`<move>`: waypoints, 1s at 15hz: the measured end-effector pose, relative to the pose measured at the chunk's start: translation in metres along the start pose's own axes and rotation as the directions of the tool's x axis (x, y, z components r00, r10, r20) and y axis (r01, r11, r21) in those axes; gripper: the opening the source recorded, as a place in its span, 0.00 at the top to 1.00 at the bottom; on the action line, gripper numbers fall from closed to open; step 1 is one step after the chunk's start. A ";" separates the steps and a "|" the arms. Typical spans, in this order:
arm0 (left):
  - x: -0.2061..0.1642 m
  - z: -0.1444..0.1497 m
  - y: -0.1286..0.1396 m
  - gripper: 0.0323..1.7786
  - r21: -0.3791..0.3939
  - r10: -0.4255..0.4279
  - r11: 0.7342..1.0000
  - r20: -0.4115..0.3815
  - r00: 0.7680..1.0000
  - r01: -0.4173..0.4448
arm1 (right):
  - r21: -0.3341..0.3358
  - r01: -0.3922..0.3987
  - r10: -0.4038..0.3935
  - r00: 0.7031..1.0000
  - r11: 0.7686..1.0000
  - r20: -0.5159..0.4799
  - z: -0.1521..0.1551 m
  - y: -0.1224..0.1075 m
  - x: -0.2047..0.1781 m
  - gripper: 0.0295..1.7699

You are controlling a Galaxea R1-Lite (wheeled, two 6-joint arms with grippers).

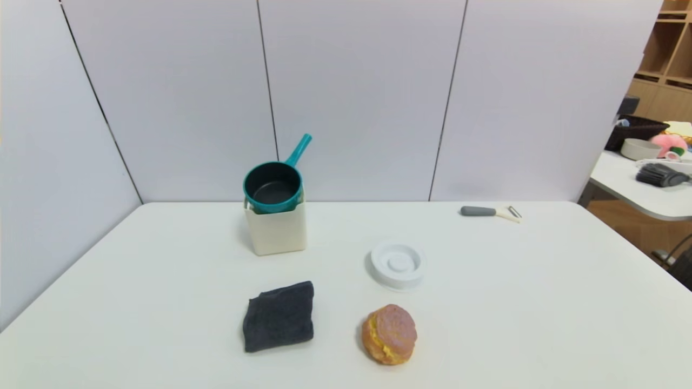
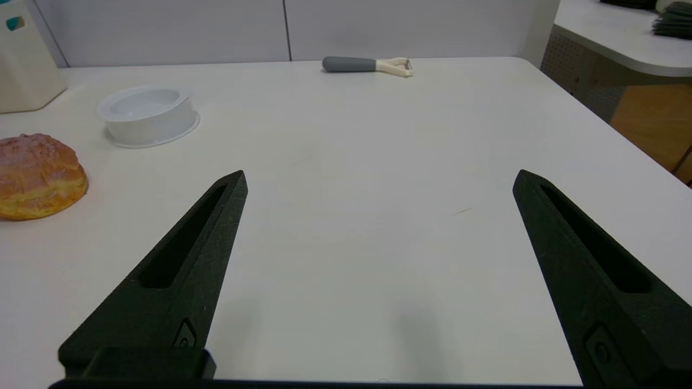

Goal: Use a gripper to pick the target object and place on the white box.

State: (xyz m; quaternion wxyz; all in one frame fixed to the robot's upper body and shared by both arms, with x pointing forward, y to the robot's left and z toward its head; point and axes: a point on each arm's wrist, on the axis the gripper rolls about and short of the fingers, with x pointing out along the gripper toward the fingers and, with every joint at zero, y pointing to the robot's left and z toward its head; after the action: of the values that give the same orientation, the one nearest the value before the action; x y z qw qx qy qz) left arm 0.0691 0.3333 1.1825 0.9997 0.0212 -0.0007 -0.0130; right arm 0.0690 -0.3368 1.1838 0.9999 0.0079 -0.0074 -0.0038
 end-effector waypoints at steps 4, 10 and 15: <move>0.000 0.000 0.000 0.05 -0.001 0.002 1.000 0.000 1.000 -0.002 | -0.001 0.000 0.000 1.000 1.000 0.000 0.000 0.000 0.000 0.04; 0.000 0.000 0.000 0.05 -0.001 0.002 1.000 0.000 1.000 -0.002 | -0.015 0.000 0.000 1.000 1.000 0.001 0.000 0.000 0.000 0.04; 0.000 0.000 0.000 0.05 -0.001 0.002 1.000 -0.001 1.000 -0.002 | -0.021 -0.001 0.001 1.000 1.000 0.000 0.000 0.000 0.000 0.04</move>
State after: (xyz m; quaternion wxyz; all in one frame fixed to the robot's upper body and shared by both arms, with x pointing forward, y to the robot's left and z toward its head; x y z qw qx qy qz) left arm 0.0691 0.3333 1.1825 0.9997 0.0204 -0.0005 -0.0118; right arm 0.0690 -0.3368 1.1838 1.0000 -0.0026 -0.0073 -0.0032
